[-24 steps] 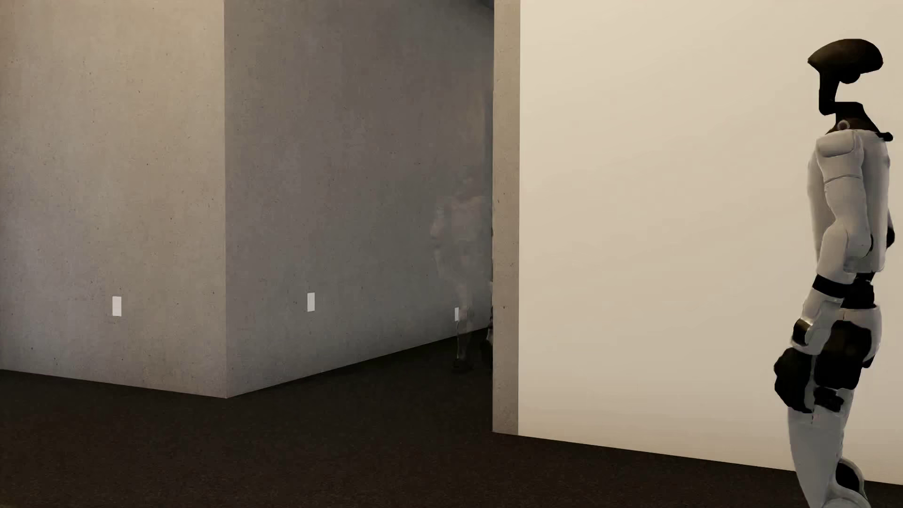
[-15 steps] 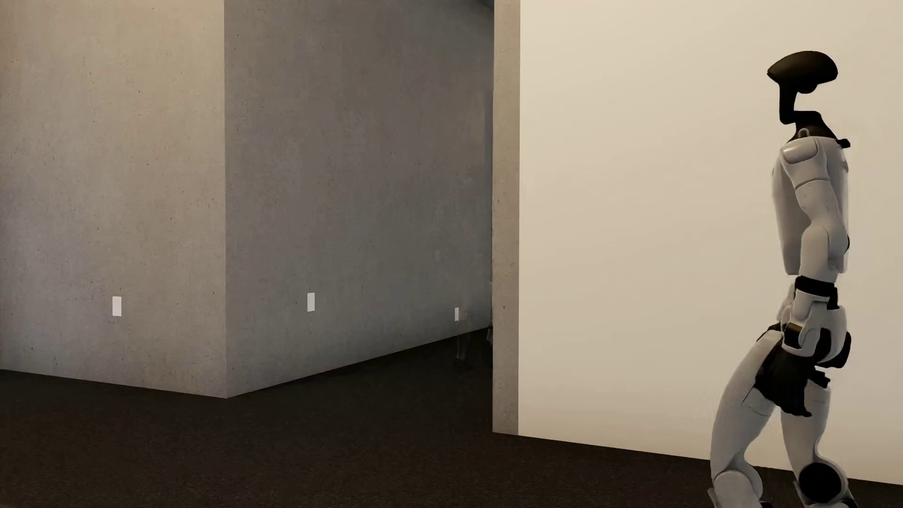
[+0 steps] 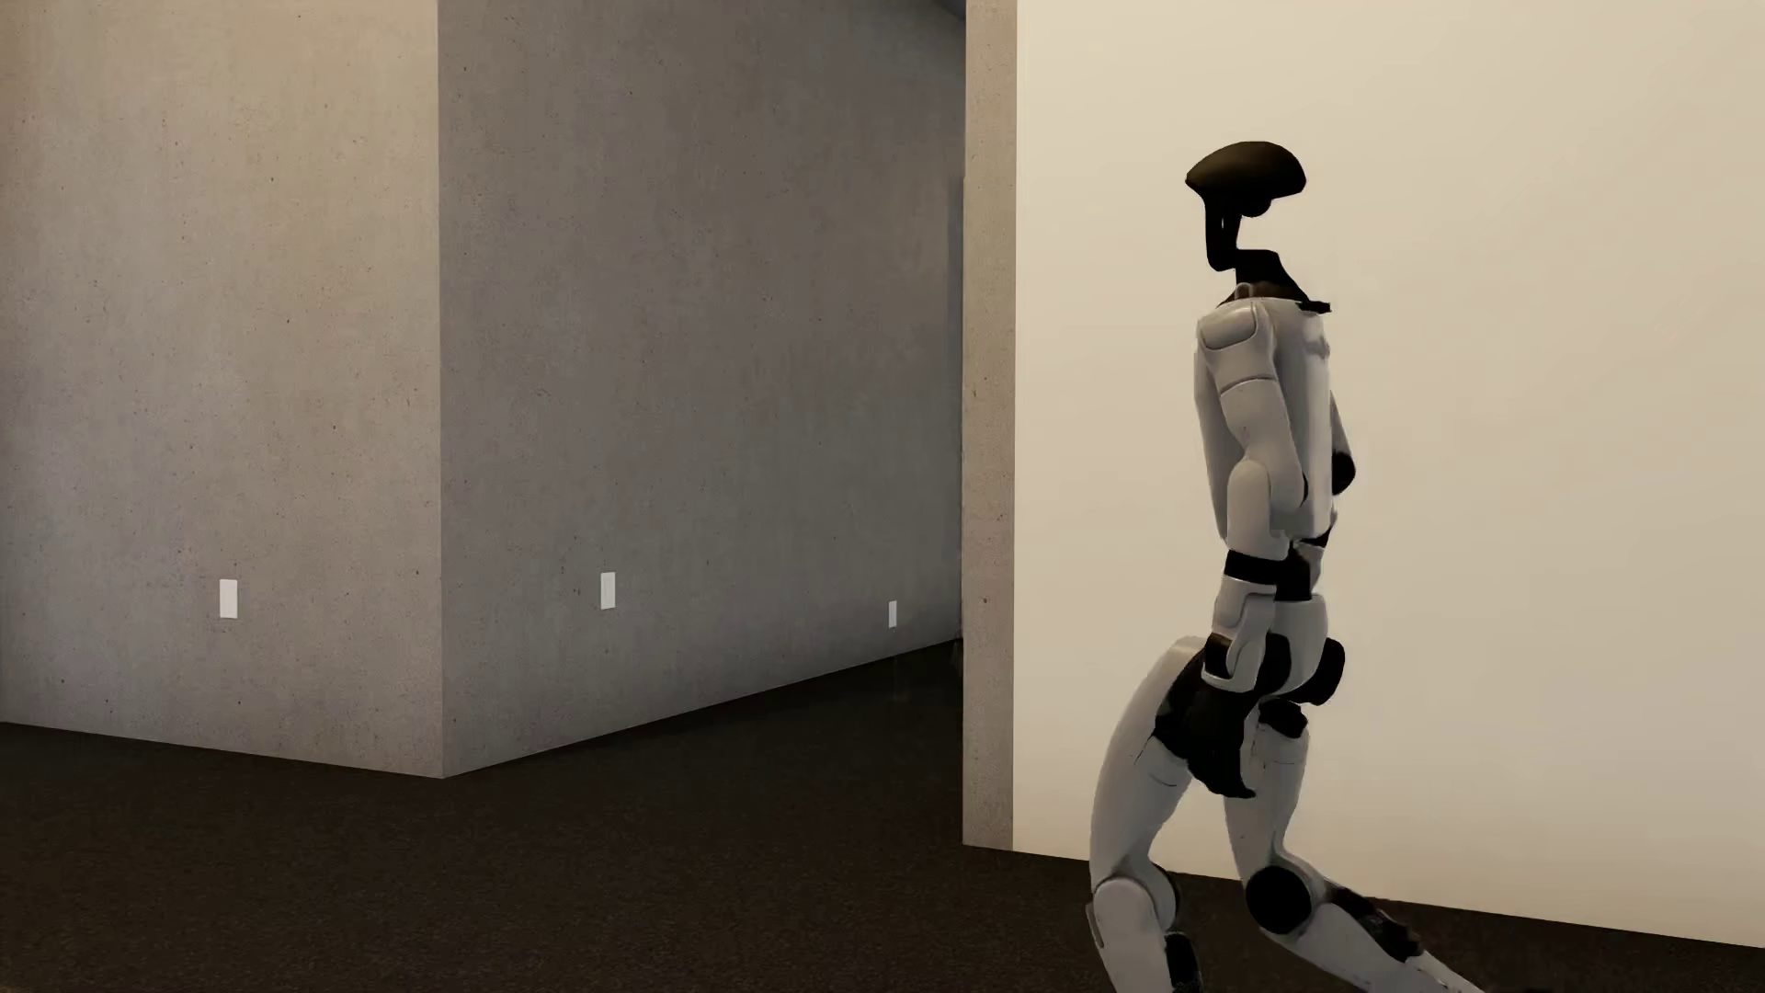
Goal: Circle the corner
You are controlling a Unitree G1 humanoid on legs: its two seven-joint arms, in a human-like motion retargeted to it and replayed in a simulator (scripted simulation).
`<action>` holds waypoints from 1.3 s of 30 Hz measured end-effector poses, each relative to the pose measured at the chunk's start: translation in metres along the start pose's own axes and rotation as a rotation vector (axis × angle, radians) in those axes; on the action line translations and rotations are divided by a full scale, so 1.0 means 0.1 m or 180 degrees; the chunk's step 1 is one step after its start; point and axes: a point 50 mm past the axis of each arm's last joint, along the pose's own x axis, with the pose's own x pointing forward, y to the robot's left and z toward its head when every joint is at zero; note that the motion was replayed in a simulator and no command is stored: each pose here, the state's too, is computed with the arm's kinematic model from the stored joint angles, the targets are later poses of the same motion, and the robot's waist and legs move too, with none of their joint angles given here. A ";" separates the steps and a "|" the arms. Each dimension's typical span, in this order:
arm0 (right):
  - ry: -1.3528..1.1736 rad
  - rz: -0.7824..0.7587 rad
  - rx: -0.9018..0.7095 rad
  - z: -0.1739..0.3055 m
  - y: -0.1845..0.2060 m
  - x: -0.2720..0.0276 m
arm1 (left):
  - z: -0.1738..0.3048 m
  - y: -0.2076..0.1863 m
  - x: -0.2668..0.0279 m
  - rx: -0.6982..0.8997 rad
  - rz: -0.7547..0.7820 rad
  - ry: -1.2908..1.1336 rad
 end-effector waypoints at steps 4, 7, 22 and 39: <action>0.0299 0.0075 0.0131 -0.33 0.15 -0.11 | 0.53 0.22 0.00 -0.0044 0.0189 -0.0646; 0.0446 0.0102 0.0218 -0.50 0.23 -0.19 | 0.86 0.46 -0.04 0.0011 0.0375 -0.0988; -0.0335 -0.0384 -0.0123 0.31 -0.51 0.00 | -0.38 -0.11 -0.13 -0.0099 -0.0054 0.0288; 0.0639 0.0218 0.0202 -0.64 0.36 -0.23 | 0.52 0.56 -0.10 -0.0173 0.0510 -0.0749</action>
